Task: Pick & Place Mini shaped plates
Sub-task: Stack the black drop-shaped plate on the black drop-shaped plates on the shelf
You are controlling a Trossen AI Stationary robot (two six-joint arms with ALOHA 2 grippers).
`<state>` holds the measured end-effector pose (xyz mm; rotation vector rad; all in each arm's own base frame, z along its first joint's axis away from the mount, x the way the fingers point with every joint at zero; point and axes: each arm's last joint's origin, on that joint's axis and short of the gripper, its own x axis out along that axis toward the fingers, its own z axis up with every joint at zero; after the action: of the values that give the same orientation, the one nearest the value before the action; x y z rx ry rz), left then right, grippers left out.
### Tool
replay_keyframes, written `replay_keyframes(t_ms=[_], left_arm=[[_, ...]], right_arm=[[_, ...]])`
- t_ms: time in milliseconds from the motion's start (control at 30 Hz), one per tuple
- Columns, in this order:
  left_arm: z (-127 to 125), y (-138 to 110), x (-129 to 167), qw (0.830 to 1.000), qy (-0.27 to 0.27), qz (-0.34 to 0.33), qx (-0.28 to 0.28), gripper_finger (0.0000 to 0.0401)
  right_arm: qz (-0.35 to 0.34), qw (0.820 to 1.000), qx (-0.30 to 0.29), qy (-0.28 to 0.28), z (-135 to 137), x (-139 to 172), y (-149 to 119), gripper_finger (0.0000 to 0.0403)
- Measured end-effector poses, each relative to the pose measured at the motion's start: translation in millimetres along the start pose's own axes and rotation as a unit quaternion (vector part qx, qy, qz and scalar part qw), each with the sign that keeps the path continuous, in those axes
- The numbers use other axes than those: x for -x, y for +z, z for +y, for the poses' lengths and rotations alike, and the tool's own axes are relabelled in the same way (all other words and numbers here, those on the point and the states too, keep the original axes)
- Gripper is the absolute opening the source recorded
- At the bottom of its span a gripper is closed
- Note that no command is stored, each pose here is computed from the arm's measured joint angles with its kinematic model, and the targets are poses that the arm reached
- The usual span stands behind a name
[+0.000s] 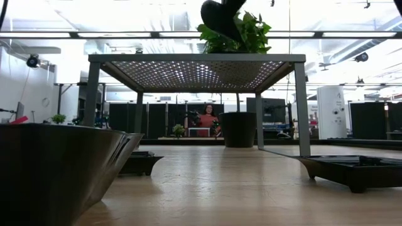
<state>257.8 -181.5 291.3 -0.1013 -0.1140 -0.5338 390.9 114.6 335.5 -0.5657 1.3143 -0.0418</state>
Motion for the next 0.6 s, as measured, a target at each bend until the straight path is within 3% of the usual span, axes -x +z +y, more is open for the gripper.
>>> replay_keyframes(t_ms=[267, 400, 600], left_arm=[[-13.9, 3.7, 19.4, 0.999, -0.020, -0.011, -0.024, 0.0140], [-14.1, 1.9, 21.6, 1.000, -0.017, -0.011, -0.024, 0.0140], [-14.0, 2.1, 21.8, 1.000, -0.016, -0.014, -0.021, 0.0140]], right_arm=[[-0.024, 0.998, -0.024, -0.044, -17.1, 17.9, -6.8, 0.0013], [-0.012, 0.998, -0.057, -0.028, -25.3, 9.2, -8.3, 0.0013], [0.030, 0.998, -0.052, -0.029, -28.9, -13.0, -12.1, 0.0013]])
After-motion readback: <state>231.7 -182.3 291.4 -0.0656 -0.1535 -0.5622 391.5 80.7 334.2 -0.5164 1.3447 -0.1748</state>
